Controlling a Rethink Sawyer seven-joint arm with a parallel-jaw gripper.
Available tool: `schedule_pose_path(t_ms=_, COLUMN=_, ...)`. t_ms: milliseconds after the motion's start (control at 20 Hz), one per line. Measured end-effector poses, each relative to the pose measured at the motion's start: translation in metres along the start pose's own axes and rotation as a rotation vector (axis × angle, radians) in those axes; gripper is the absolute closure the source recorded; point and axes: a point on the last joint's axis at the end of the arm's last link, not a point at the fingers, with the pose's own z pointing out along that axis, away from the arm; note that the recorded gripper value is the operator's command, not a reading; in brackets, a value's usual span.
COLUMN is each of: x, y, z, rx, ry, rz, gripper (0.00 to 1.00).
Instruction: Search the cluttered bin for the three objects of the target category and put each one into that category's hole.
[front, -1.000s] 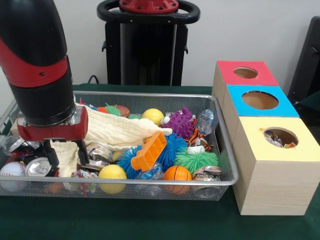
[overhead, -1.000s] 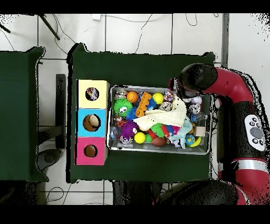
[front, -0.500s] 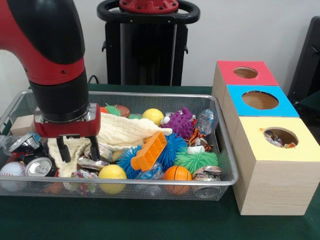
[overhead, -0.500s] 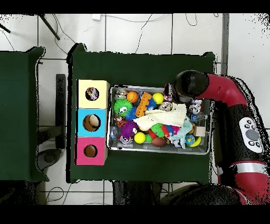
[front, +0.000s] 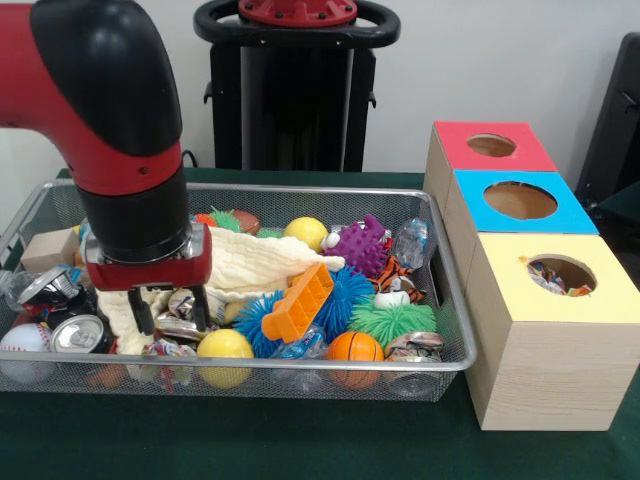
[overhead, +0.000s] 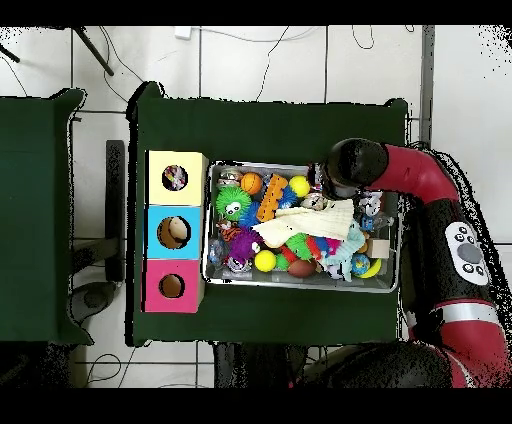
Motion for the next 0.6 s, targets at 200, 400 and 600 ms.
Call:
schedule_pose_path(t_ms=200, x=0.003, y=0.003, z=0.012, rx=-0.011, ry=0.014, rz=0.0, gripper=0.0)
schedule_pose_path(t_ms=400, x=0.006, y=0.004, z=0.02, rx=-0.019, ry=0.024, rz=0.0, gripper=0.0)
schedule_pose_path(t_ms=600, x=0.007, y=0.005, z=0.026, rx=-0.025, ry=0.029, rz=0.001, gripper=0.0)
